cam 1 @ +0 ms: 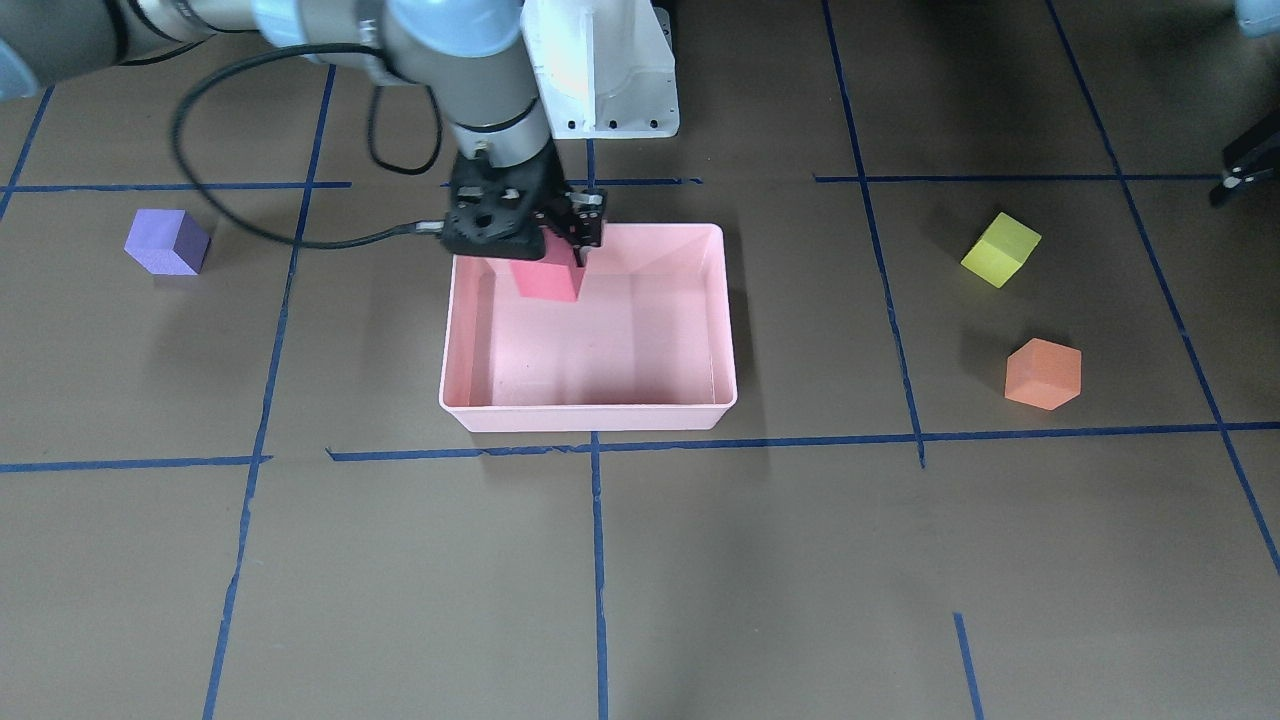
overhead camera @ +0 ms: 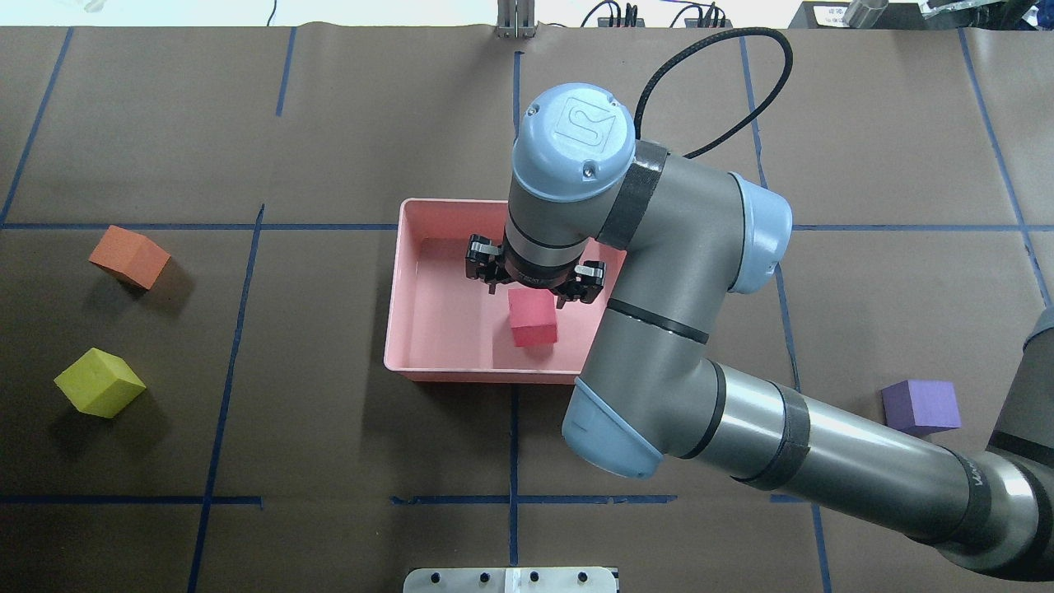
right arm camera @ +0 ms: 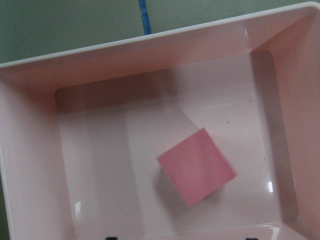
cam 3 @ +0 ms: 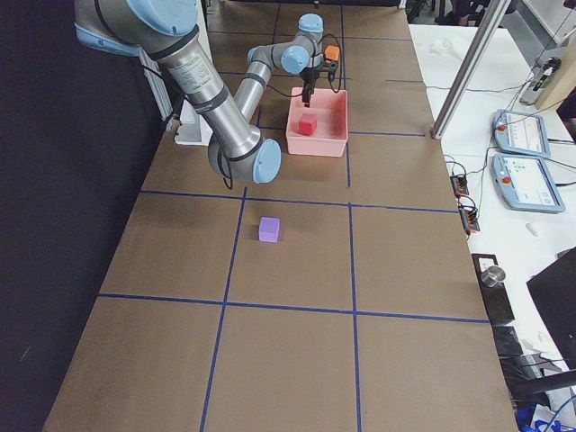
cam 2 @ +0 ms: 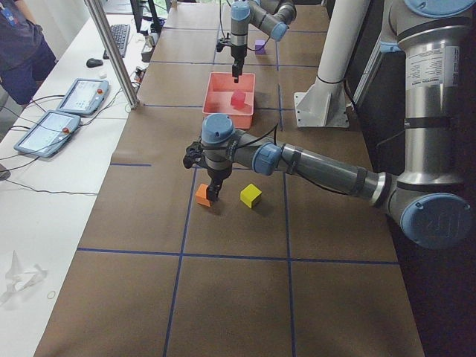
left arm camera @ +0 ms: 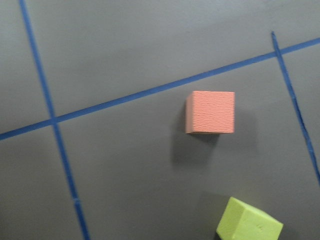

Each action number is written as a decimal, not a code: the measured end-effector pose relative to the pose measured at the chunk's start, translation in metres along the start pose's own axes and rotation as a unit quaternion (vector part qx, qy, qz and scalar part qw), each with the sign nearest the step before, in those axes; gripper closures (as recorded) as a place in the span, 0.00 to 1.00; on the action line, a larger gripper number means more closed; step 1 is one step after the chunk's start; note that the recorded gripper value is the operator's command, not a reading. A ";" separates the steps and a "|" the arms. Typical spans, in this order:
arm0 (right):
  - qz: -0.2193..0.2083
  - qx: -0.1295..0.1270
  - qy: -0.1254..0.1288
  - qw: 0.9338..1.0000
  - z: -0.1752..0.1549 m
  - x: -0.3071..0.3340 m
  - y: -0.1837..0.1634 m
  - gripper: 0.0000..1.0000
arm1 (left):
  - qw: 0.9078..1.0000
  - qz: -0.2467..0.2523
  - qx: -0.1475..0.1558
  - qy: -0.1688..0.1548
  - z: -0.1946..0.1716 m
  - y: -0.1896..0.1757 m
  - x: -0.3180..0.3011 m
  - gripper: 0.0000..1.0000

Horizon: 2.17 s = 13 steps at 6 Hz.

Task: Place blocks into pink bin with both arms
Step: 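Lower the left gripper onto the orange cube while the right gripper withdraws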

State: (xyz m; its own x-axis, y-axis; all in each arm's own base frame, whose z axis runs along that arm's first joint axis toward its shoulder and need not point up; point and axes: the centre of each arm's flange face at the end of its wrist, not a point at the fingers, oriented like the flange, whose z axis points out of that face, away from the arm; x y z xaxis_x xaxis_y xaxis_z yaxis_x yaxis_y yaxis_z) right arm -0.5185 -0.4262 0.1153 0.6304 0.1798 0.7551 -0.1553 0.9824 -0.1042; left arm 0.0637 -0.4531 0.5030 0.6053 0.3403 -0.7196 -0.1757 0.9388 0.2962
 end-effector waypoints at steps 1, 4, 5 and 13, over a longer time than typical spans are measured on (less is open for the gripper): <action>-0.024 -0.001 0.007 1.000 -0.006 0.007 -0.012 0.00 | 1.000 0.020 -0.008 -0.004 0.021 -0.008 0.013 0.00; -0.101 -0.027 0.002 0.994 -0.057 0.103 -0.121 0.00 | 0.999 0.032 -0.005 -0.020 0.083 -0.071 -0.003 0.00; -0.124 -0.027 -0.005 0.992 -0.075 0.150 -0.147 0.00 | 1.000 0.020 -0.003 -0.018 0.098 -0.089 -0.006 0.00; -0.192 -0.025 0.017 0.981 -0.087 0.298 -0.174 0.00 | 1.000 0.001 -0.020 -0.012 0.207 -0.081 0.050 0.58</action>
State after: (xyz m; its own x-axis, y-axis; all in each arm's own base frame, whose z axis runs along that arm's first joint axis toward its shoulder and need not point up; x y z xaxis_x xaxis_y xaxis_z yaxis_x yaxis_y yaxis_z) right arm -0.2373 -0.5390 0.3021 0.6604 -0.2039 0.7227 0.1368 0.9790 0.1513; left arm 0.2688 -0.5230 0.5734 0.6233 0.3407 -0.7038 -0.2068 0.9399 0.2718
